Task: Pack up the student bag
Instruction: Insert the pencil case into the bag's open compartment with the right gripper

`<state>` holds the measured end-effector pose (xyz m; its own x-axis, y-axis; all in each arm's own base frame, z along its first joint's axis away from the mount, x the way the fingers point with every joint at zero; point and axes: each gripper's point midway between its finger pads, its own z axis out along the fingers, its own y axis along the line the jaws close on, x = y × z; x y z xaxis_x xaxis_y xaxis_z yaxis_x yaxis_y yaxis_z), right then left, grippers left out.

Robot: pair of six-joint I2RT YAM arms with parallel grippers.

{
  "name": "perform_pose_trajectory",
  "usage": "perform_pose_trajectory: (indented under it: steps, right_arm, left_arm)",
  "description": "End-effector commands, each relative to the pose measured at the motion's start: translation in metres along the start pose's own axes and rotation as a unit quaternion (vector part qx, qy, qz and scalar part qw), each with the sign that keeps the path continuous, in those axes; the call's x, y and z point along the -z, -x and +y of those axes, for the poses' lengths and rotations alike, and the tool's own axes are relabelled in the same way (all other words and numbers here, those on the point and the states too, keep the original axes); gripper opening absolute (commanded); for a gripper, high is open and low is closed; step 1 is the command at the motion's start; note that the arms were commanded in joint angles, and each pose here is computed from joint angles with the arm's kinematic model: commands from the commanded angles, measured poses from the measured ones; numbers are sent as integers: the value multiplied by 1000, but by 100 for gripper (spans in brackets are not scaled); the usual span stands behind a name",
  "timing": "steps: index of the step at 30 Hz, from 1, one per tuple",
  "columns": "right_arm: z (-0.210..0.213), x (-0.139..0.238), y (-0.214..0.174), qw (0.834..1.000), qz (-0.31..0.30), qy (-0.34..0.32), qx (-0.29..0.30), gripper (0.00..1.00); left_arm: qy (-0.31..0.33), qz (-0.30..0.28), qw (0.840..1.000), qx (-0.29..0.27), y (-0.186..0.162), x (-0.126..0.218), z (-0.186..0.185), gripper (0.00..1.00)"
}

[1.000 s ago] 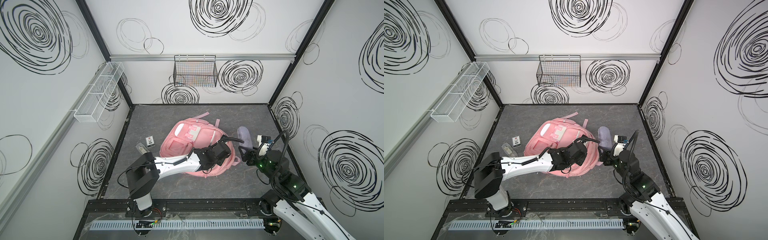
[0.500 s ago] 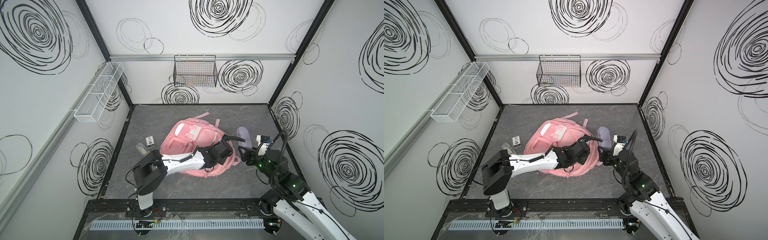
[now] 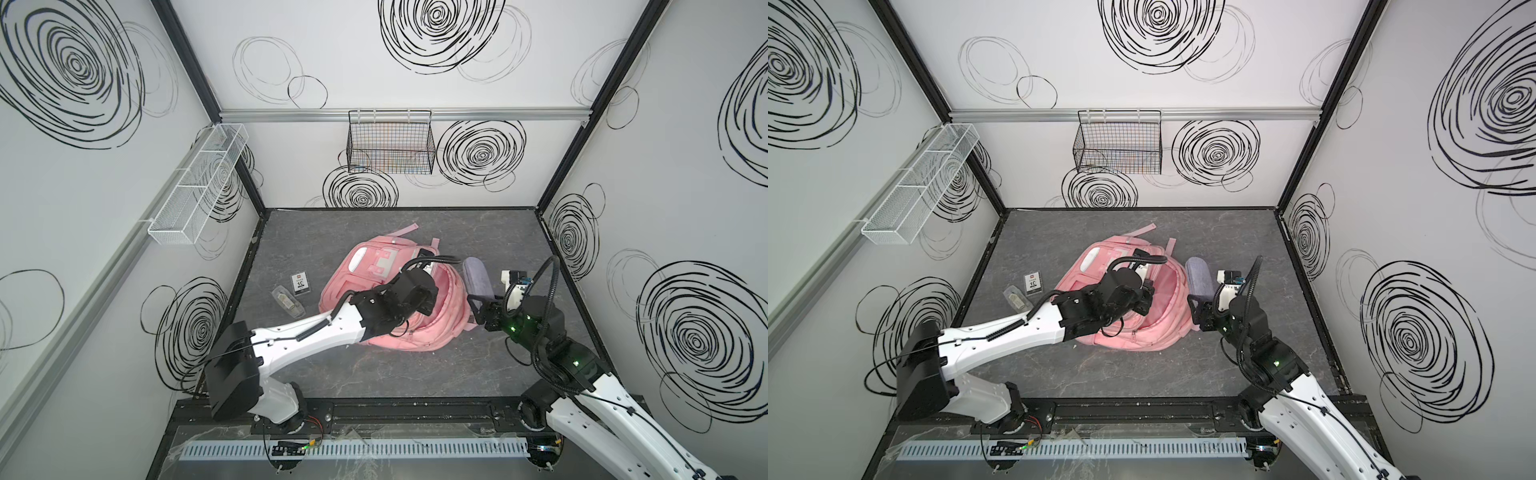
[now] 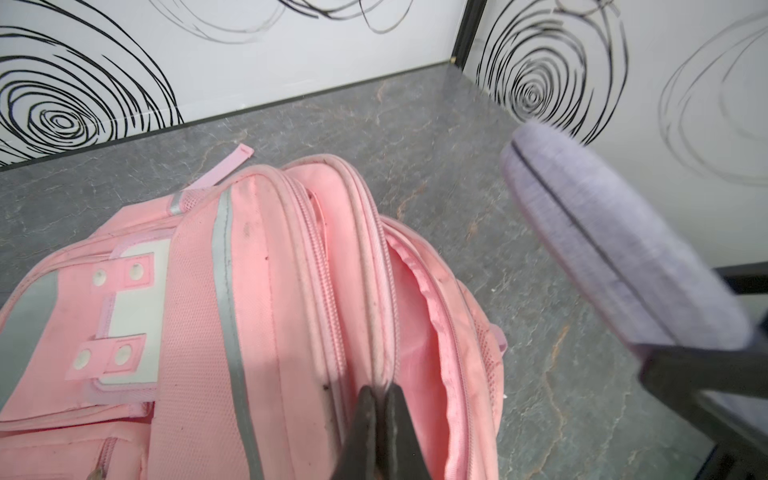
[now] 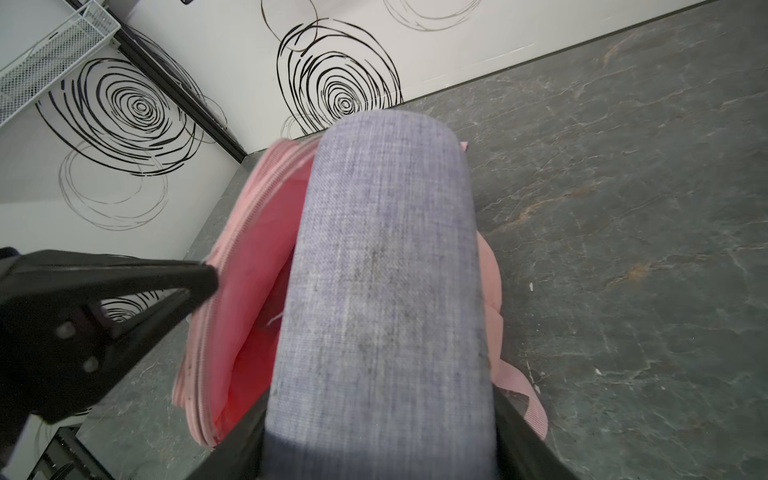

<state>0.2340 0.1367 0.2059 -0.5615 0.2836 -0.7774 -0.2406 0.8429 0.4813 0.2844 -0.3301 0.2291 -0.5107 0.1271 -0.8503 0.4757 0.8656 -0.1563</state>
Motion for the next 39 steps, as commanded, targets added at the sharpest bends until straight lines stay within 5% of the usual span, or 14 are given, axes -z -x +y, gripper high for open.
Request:
perform_pose_trajectory:
  steps: [1, 14, 28, 39]
  right_arm:
    - [19, -9, 2, 998, -5, 53, -20, 22]
    - [72, -68, -36, 986, 92, 138, -32, 25]
    - [119, -135, -35, 971, 128, 188, -73, 32]
    - [109, -172, -46, 976, 110, 167, -90, 34]
  left_arm:
    - [-31, -62, 997, 36, 30, 9, -3, 0]
    - [-116, -103, 988, 28, 57, 32, -31, 0]
    - [-183, -133, 974, 28, 80, 71, -52, 0]
    - [-211, -145, 965, 50, 90, 80, -60, 0]
